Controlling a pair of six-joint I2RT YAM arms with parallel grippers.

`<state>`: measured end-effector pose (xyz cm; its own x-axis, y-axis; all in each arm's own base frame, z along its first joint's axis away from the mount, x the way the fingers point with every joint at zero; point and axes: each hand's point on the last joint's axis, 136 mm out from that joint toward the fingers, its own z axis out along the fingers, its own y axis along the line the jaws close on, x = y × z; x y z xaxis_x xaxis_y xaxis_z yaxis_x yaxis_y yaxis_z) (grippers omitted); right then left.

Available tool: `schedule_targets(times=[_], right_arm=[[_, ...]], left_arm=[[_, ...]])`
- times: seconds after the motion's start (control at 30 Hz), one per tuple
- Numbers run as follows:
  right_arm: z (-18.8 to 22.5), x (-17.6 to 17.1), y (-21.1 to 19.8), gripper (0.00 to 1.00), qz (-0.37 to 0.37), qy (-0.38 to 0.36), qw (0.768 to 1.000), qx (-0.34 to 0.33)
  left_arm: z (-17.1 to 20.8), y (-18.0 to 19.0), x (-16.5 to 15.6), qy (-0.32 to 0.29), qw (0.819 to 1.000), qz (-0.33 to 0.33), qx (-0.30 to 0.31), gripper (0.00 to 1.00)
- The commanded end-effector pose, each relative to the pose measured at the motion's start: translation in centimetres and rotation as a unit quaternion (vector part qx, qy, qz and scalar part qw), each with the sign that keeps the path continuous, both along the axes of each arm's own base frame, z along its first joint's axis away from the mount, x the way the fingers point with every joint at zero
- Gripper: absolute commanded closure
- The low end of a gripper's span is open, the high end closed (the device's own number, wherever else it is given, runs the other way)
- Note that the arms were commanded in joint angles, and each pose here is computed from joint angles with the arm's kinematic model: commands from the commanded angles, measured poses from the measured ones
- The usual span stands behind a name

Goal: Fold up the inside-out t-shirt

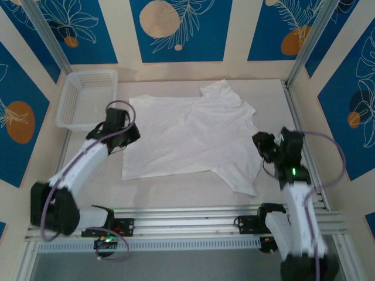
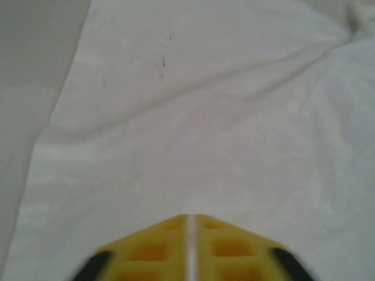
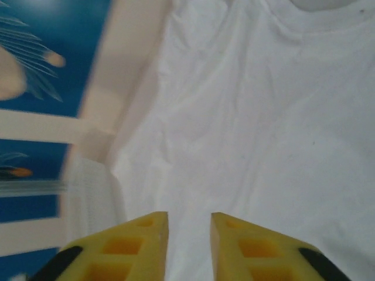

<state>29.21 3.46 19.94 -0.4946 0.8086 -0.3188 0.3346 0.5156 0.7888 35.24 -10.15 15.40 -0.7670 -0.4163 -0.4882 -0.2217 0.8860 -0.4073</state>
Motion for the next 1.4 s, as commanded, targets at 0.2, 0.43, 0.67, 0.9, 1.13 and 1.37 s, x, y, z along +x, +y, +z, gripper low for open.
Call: schedule_targets(times=[0.2, 0.43, 0.67, 0.9, 1.13, 1.37], right_arm=[[-11.0, 10.0, -2.5, 0.98, 0.027, 0.170, 0.984, 0.049], [-17.3, 6.1, -3.4, 1.00, -0.050, 0.307, 0.946, 0.088], [-20.3, -1.4, -2.4, 1.00, -0.113, 0.387, 0.907, 0.123], [-20.1, -6.4, -2.4, 1.00, -0.140, 0.387, 0.905, 0.109], [-11.0, -1.9, -3.0, 0.78, -0.027, 0.204, 0.978, 0.021], [-13.0, -5.4, -8.5, 0.66, -0.134, 0.228, 0.961, 0.077]], left_arm=[[-8.8, 1.6, 7.1, 0.103, 0.992, 0.054, 0.040, 1.00], [-12.6, 2.0, 6.7, 0.146, 0.986, 0.073, 0.032, 1.00], [-15.4, 2.2, 2.8, 0.173, 0.982, 0.078, 0.015, 1.00], [-15.6, 2.2, 0.4, 0.157, 0.985, 0.067, -0.003, 1.00], [-8.0, 1.0, 1.1, 0.041, 0.999, 0.015, -0.031, 0.71], [-2.8, 1.4, -2.4, -0.007, 1.000, -0.008, -0.030, 0.65]])
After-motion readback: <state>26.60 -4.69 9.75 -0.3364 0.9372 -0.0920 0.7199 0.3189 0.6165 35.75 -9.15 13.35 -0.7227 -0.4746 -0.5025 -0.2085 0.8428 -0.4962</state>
